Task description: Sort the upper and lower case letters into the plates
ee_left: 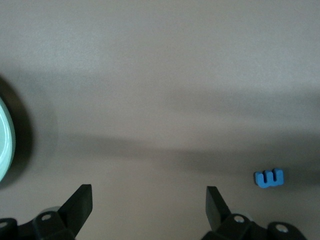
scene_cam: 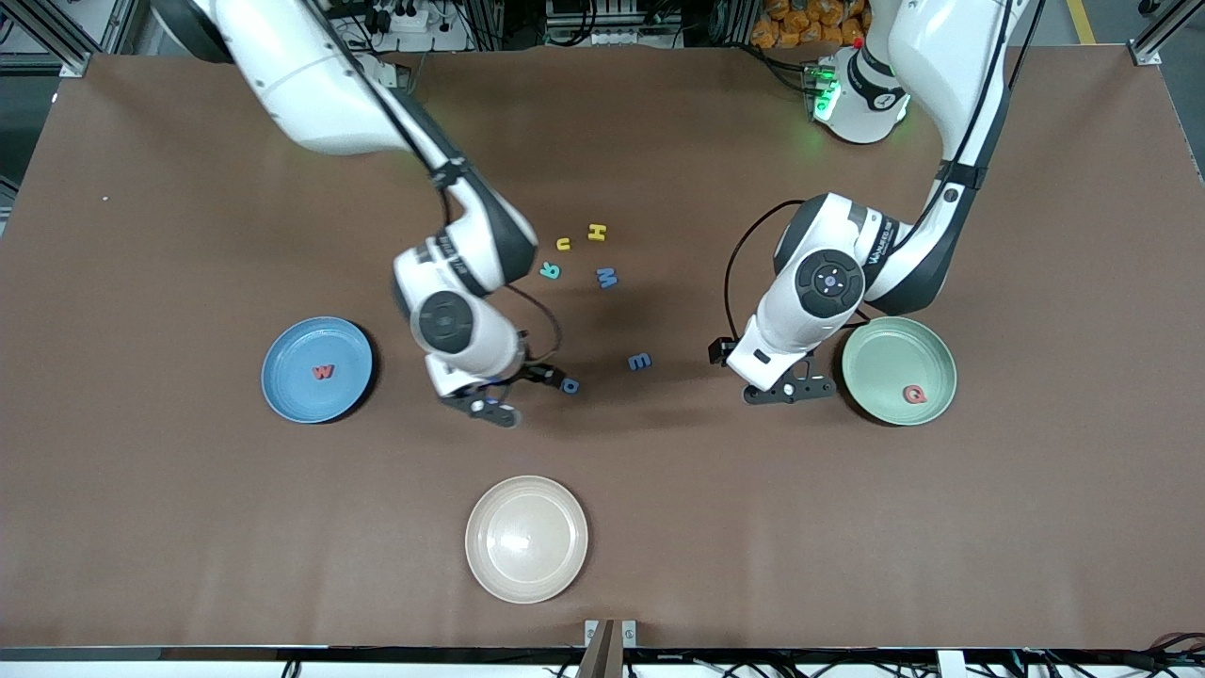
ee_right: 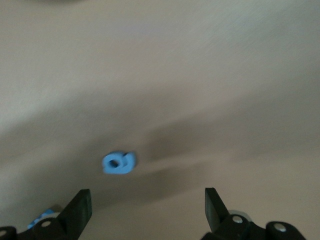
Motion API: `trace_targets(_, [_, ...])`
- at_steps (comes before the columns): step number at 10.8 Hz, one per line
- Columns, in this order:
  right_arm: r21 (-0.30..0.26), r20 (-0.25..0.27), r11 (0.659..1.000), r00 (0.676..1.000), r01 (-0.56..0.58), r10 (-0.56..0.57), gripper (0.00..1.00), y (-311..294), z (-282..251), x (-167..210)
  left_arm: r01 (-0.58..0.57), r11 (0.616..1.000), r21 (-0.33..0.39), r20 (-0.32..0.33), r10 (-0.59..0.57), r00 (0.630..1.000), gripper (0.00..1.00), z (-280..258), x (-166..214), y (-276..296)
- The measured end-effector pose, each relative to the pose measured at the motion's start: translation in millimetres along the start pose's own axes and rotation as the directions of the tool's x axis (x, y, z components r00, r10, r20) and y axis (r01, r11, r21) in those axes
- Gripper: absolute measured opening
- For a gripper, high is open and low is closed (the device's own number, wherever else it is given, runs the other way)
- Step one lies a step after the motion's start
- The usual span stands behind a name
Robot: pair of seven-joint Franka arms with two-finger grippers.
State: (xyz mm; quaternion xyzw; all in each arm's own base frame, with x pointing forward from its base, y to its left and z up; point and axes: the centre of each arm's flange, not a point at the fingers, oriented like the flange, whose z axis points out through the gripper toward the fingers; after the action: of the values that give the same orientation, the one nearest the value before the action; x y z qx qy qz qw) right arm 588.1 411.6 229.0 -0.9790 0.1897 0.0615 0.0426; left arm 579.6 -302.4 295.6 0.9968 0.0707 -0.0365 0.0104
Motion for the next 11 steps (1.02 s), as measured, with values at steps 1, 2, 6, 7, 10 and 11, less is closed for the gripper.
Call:
trace_targets(1, [-0.002, -0.016, 1.0, 1.0, -0.01, 0.01, 1.0, -12.7, 16.5, -10.5, 0.032, 0.999, -0.001, -0.002, -0.032, 0.999, 1.0, -0.8, -0.5, 1.8])
trace_targets(2, [-0.005, -0.025, 1.0, 1.0, -0.014, 0.014, 1.0, -19.2, 33.9, -15.9, 0.06, 0.998, -0.005, -0.007, -0.06, 0.998, 1.0, -2.7, -0.2, 3.6])
trace_targets(6, [0.007, -0.033, 0.998, 0.998, -0.055, 0.055, 1.0, -28.5, 63.8, -1.5, 0.108, 0.994, -0.017, -0.023, -0.109, 0.994, 1.0, -11.3, 5.3, 4.3])
trace_targets(7, [0.008, -0.033, 0.998, 0.998, -0.057, 0.057, 1.0, -29.8, 62.4, -0.6, 0.114, 0.993, -0.019, -0.028, -0.114, 0.993, 1.0, -13.7, 8.4, 2.1])
trace_targets(10, [0.01, -0.036, 0.998, 0.998, -0.059, 0.059, 1.0, -30.2, 62.2, 1.6, 0.128, 0.992, -0.018, -0.037, -0.129, 0.991, 1.0, -16.4, 14.9, -4.9])
trace_targets(11, [0.009, -0.036, 0.998, 0.998, -0.058, 0.058, 0.99, -30.2, 62.2, 1.6, 0.129, 0.991, -0.018, -0.038, -0.13, 0.991, 1.0, -16.6, 15.6, -5.6])
